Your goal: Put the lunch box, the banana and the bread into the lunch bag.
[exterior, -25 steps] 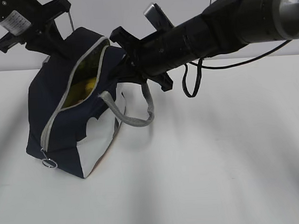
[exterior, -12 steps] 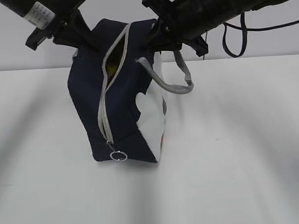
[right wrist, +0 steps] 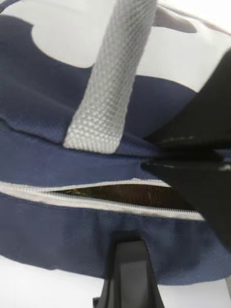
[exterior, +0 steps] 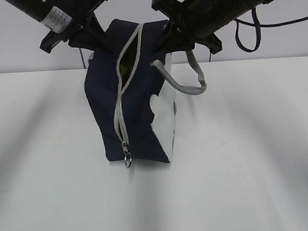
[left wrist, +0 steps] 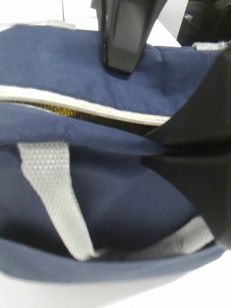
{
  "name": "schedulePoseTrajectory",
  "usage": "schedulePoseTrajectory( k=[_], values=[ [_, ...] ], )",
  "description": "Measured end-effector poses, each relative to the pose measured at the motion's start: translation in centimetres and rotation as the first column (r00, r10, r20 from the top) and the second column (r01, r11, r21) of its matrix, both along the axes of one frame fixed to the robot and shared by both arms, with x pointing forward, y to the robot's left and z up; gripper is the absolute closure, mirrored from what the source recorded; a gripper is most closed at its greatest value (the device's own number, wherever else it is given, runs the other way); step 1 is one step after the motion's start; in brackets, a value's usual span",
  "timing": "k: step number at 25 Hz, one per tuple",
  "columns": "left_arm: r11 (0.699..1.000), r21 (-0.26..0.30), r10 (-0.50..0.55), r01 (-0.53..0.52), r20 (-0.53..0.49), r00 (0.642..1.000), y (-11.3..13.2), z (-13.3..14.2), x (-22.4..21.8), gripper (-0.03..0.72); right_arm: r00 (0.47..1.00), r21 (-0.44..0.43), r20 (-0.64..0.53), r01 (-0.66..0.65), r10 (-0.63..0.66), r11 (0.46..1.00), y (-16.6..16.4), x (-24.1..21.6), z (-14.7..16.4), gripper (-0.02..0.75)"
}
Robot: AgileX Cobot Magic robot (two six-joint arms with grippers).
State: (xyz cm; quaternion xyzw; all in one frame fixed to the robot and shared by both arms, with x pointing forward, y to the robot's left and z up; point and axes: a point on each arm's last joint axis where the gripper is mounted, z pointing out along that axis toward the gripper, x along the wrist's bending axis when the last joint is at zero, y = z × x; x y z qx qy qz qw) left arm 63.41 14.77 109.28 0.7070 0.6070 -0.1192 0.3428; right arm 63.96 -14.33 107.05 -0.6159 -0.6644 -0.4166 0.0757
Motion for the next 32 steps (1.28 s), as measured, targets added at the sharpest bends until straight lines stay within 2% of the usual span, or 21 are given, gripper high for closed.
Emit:
schedulePoseTrajectory(
  k=[8, 16, 19, 22, 25, 29, 32],
  values=[
    [1.0, 0.018, 0.0, 0.0, 0.006, 1.0, 0.1, -0.1, 0.0, 0.691, 0.999, -0.024, -0.03, -0.038, 0.038, 0.999, 0.1, 0.4, -0.6, 0.726],
    [1.0, 0.024, -0.001, 0.001, 0.008, 1.0, 0.1, -0.1, 0.0, 0.655, 0.998, -0.032, -0.032, -0.046, 0.045, 0.998, 0.1, 0.4, -0.6, 0.507],
    [1.0, 0.029, -0.006, 0.006, 0.004, 1.0, 0.1, -0.2, 0.0, 0.599, 0.997, -0.032, -0.045, -0.062, 0.061, 0.998, 0.2, 0.2, -0.5, 0.454],
    [0.999, 0.052, -0.01, 0.011, -0.001, 1.0, 0.5, -0.2, -0.1, 0.48, 0.995, -0.051, -0.041, -0.088, 0.086, 0.995, 0.1, 0.1, 0.0, 0.424],
    [0.998, 0.06, -0.003, 0.003, 0.004, 1.0, 1.4, 0.5, -0.3, 0.342, 0.992, -0.112, -0.029, -0.123, 0.121, 0.986, -0.1, 0.1, 1.0, 0.416],
    [0.998, 0.067, 0.004, -0.007, 0.041, 0.999, 2.3, 2.3, -1.2, 0.286, 0.989, -0.235, -0.062, -0.146, 0.136, 0.961, -1.0, -0.4, 2.6, 0.414],
    [0.994, 0.108, -0.015, 0.008, 0.059, 0.998, 2.8, 3.6, -2.3, 0.279, 0.99, -0.338, -0.089, -0.132, 0.108, 0.932, -1.8, -1.3, 3.9, 0.414]
  ],
)
